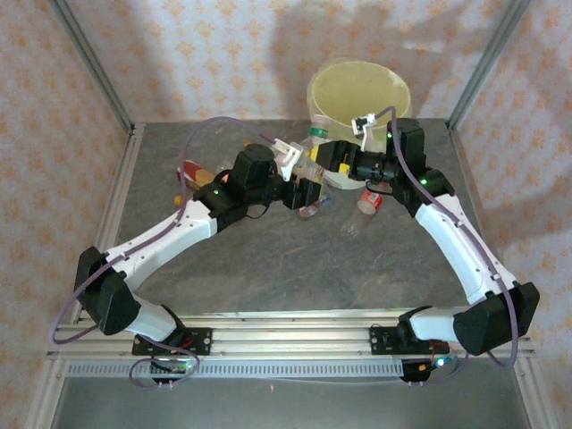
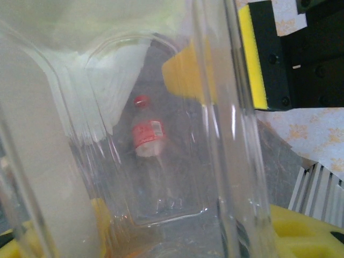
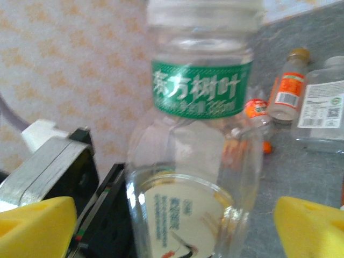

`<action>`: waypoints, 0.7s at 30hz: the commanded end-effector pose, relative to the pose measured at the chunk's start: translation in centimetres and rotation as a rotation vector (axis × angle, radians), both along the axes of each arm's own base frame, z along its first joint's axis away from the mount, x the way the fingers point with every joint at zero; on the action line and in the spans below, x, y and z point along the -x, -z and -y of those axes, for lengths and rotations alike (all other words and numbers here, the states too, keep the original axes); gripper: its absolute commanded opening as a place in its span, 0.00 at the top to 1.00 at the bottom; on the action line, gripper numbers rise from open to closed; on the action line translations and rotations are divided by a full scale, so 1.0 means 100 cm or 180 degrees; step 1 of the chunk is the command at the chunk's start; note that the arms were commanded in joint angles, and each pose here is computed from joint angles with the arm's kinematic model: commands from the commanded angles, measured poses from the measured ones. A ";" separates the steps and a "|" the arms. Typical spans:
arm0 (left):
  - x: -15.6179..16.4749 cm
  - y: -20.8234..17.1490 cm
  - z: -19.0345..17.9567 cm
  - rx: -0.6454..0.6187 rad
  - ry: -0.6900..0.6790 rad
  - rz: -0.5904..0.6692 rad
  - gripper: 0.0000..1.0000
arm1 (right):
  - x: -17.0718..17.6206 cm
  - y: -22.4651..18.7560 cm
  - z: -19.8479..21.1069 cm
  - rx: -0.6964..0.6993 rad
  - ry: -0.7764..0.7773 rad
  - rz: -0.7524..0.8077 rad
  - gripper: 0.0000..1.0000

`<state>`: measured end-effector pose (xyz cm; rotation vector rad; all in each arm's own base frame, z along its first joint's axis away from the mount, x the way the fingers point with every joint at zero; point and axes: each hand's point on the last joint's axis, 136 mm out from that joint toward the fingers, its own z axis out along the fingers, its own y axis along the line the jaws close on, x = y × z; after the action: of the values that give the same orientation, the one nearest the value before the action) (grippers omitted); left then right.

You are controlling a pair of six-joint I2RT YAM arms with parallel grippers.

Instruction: Put the plastic bottles in the bin

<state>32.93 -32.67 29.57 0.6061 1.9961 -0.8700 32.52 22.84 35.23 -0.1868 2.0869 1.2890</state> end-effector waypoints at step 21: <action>0.003 -0.015 0.017 0.0136 0.0220 0.0122 0.67 | -0.021 0.005 -0.016 0.0018 -0.0009 -0.0099 0.43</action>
<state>32.59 -33.50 28.84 0.6395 2.0054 -0.9084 34.18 24.74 33.11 -0.1710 2.1709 1.3300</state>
